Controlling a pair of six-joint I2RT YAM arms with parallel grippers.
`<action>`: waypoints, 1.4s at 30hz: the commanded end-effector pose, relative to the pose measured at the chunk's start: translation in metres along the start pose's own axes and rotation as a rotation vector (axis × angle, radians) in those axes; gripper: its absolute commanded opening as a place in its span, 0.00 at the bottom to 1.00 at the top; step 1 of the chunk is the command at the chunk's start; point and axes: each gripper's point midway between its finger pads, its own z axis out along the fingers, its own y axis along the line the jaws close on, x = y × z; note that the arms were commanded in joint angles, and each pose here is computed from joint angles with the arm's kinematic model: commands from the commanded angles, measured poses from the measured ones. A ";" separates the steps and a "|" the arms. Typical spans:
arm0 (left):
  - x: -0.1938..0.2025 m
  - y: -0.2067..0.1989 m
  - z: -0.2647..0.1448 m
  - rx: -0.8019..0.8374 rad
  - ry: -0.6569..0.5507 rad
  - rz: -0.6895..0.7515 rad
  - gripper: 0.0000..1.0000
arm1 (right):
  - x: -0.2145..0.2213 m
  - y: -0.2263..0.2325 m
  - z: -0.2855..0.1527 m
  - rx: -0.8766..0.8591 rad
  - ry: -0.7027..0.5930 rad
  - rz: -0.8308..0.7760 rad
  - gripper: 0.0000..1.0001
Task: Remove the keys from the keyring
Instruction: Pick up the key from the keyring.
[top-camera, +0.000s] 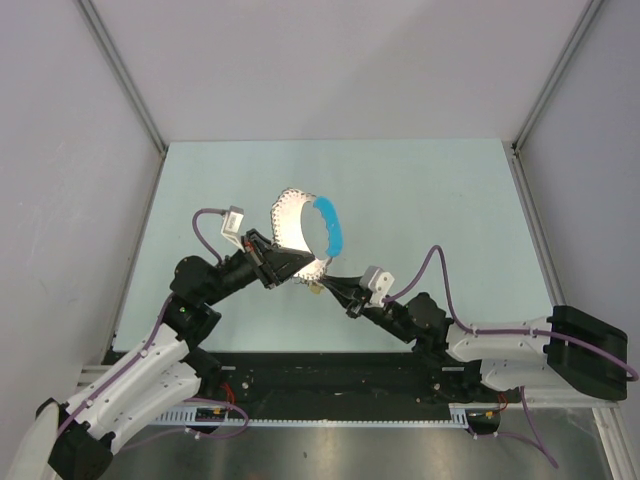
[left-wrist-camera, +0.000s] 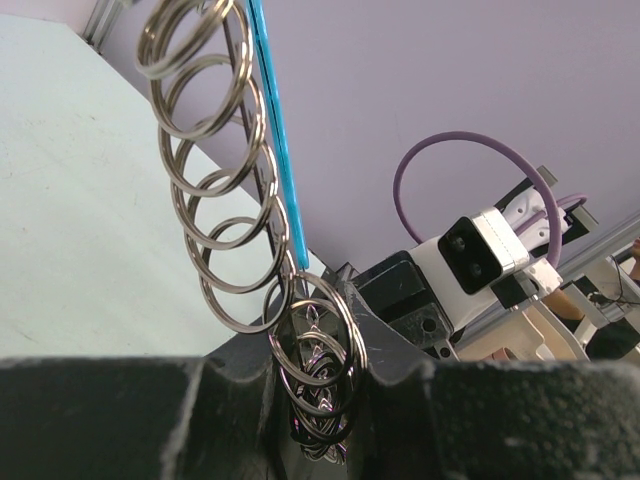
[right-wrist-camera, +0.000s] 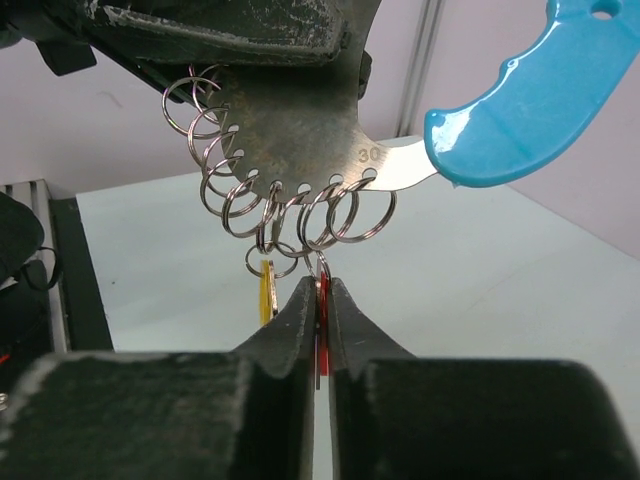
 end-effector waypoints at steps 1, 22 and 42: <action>-0.016 -0.018 0.000 0.055 -0.052 0.036 0.00 | -0.036 -0.008 0.005 0.040 -0.090 0.023 0.00; -0.003 0.024 -0.001 -0.118 -0.033 0.050 0.01 | -0.063 -0.028 -0.025 0.080 -0.057 -0.074 0.00; -0.014 0.000 -0.030 -0.100 0.064 0.472 0.69 | -0.084 -0.027 -0.032 -0.075 -0.014 -0.275 0.00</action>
